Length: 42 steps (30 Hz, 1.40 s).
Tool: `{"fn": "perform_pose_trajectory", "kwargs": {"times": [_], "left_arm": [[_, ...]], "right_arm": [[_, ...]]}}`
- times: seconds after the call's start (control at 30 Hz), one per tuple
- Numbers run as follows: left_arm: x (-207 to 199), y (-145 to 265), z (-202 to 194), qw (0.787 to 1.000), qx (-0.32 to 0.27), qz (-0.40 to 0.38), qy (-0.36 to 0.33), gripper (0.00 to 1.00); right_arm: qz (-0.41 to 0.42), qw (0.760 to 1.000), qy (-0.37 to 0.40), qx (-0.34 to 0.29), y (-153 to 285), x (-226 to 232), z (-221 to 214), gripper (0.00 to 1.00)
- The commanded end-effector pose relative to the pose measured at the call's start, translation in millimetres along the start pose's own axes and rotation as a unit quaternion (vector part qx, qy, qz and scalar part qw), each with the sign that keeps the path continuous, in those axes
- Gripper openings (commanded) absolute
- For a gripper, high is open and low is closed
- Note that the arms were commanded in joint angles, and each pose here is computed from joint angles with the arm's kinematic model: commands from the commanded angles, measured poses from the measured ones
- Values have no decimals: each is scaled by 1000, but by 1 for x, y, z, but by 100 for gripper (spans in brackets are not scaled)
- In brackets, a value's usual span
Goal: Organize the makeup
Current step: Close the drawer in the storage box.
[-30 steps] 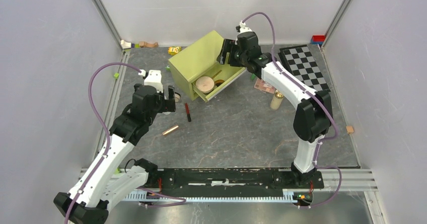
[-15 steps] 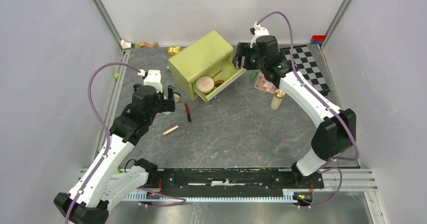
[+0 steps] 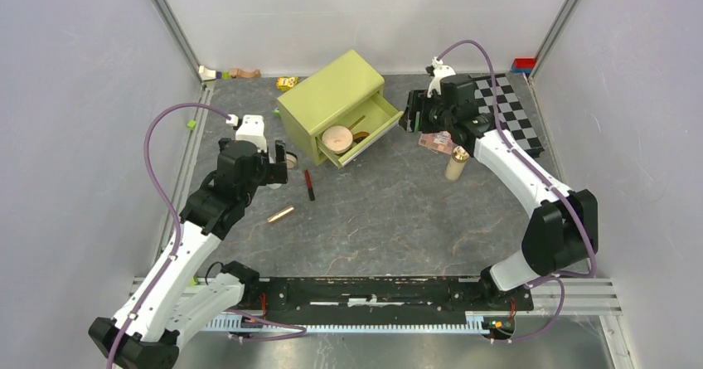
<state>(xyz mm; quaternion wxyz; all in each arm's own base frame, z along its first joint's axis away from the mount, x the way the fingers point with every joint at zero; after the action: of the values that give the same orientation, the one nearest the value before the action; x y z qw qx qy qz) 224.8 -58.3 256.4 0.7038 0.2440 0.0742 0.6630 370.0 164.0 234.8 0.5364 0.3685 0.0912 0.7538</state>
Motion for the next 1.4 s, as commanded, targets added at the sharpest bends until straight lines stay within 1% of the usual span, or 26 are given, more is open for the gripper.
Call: {"fn": "perform_pose_trajectory", "kwargs": {"times": [0.0,0.17,0.27,0.4,0.8,0.97,1.37], "left_arm": [[4,1,9,1000,-19,11,20,100],[1,0,10,1000,-19,3,21,100],[1,1,10,1000,-20,2,21,100],[3,2,11,999,-23,6,23,100],[3,3,11,999,-24,6,23,100],[3,3,12,999,-25,7,23,100],[3,3,11,999,-24,6,23,100]], "right_arm": [[15,999,36,10,9,11,-10,71],[-10,998,62,12,11,16,-25,70],[-18,998,54,10,9,14,-34,70],[-17,999,46,22,1,17,-48,69],[-51,998,32,31,-25,16,-71,66],[-57,998,16,30,-36,15,-76,65],[-57,996,-63,21,-66,16,-87,61]]}}
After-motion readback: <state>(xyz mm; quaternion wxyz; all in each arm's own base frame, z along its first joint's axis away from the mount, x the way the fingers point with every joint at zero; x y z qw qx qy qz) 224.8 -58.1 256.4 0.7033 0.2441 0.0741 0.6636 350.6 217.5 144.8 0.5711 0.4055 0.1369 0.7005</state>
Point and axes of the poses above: each gripper's point midway between its finger pads, its own y axis back along the fingers, its own x axis along the line the jaws close on, z = x × y, the point moved 5 cm from there along y, back along the fingers, and after that the axes turned 11 degrees about -y, right-handed, at the moved point
